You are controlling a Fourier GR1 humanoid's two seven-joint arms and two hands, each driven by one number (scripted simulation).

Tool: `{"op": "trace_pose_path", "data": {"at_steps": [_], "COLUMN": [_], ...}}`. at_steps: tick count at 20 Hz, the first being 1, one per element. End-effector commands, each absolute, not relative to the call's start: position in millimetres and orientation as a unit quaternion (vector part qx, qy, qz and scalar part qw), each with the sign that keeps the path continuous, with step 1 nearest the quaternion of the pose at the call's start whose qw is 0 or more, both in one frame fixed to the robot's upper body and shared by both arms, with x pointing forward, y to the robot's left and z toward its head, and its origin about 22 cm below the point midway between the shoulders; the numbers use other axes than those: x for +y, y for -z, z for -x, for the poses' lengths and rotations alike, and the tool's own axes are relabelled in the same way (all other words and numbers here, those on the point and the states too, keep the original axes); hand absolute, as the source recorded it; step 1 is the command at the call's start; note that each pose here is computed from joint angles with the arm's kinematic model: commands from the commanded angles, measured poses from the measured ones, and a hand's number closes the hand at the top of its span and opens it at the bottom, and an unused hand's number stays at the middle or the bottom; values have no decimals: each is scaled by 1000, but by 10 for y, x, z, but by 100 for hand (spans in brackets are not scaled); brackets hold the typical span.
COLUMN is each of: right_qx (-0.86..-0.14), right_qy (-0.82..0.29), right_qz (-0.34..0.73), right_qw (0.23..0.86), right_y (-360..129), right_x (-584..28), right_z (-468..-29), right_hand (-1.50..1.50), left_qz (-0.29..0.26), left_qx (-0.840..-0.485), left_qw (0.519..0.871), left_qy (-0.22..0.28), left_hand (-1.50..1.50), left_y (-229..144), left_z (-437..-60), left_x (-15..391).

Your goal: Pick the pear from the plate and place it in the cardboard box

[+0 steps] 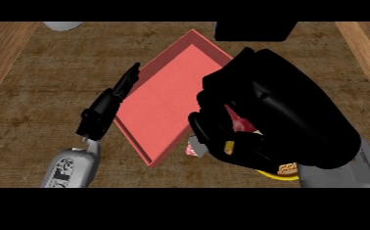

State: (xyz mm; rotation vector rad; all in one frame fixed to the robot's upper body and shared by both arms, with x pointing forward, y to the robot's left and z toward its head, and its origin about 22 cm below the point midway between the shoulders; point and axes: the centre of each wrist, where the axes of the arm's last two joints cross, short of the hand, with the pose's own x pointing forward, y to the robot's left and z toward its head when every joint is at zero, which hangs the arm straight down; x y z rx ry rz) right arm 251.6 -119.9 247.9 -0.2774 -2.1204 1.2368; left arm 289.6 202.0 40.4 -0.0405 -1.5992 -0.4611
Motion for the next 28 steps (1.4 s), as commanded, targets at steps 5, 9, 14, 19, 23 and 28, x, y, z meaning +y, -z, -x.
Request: {"op": "trace_pose_path", "data": {"at_steps": [5, 9, 14, 19, 23, 28], "right_qx": [-808, -793, -782, -752, -715, -718], "right_qy": [-467, -484, -508, -528, -511, -504], "right_qz": [144, 165, 174, 182, 139, 113], "right_qw": [329, 331, 316, 351, 457, 466], "right_y": [-2371, -2356, -1733, -1637, -1327, -1222], "right_x": [-669, -571, -416, -249, -289, -98], "right_z": [-2713, -3152, -3327, -3519, -3629, -3716], "right_hand": [150, 150, 150, 150, -150, -150], "left_qz": [14, 27, 23, 20, 27, 29], "left_qx": [-716, -710, -715, -710, -714, -716], "left_qw": [668, 673, 668, 675, 670, 663], "left_qy": [203, 205, 205, 198, 200, 216], "left_hand": [0, 0, 0, 0, 0, 0], "left_y": [-382, -467, -392, -347, -367, -419], "left_z": [-2743, -2801, -2763, -2913, -2935, -2811], "left_x": [1915, 1955, 2049, 1996, 1940, 1899]}}
